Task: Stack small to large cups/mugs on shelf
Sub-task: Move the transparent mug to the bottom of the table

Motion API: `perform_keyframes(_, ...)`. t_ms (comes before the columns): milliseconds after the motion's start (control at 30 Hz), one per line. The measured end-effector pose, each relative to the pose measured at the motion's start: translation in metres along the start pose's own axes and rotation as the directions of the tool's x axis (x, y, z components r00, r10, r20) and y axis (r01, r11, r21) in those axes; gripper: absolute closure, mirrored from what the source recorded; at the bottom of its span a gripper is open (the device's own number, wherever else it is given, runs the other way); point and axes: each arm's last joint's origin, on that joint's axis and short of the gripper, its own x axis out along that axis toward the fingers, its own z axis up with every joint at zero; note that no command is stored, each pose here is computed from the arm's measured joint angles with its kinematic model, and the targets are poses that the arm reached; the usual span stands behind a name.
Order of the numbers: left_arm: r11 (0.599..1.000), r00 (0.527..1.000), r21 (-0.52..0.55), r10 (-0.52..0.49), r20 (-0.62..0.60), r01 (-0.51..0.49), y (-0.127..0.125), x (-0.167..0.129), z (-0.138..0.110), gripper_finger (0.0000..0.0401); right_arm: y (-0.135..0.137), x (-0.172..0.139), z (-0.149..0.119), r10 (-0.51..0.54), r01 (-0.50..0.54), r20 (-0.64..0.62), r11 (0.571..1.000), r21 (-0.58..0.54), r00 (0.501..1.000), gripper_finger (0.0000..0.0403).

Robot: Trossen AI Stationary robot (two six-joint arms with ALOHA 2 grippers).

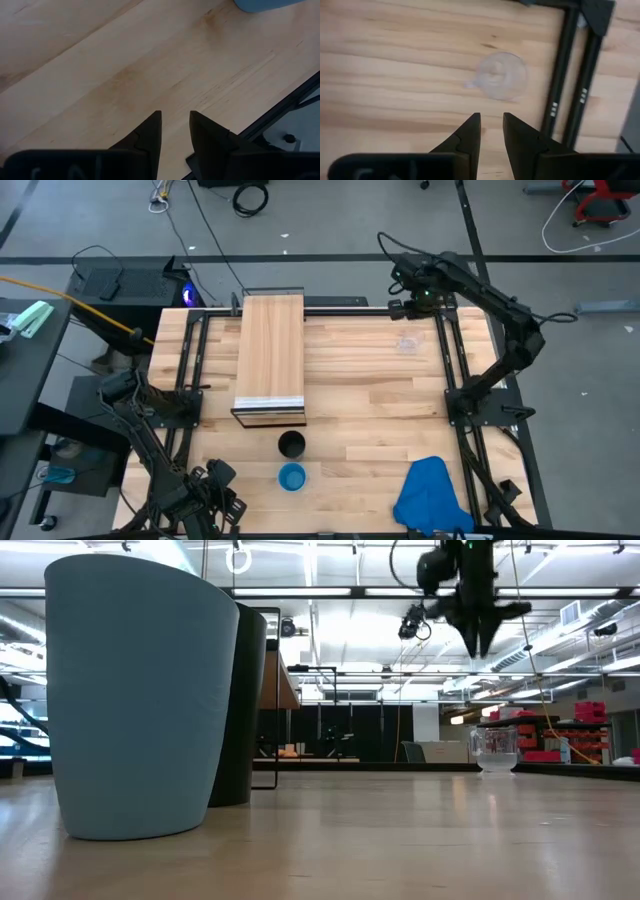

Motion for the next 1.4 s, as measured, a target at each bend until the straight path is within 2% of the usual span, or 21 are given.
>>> perform_keyframes(133,1.000,1.000,0.001,0.001,0.001,-0.001,0.000,0.000,0.000,0.0294,0.001,0.031,0.000,-0.028,0.029,-0.036,1.000,0.006,0.999,0.0313)
perform_keyframes(367,1.000,1.000,-0.001,0.000,0.000,0.000,0.000,0.000,0.000,0.0294,0.009,0.084,0.014,0.147,-0.149,0.043,0.987,0.053,0.988,0.0316)
perform_keyframes(600,1.000,1.000,-0.031,0.000,0.000,0.000,0.000,0.000,0.000,0.0294,-0.009,0.109,0.016,0.100,-0.101,0.009,0.990,0.103,0.995,0.0316)
perform_keyframes(1400,0.999,1.000,-0.043,0.006,0.004,-0.006,0.001,0.000,0.000,0.0294,-0.012,0.117,0.019,0.088,-0.091,0.028,0.987,0.130,0.996,0.0316)
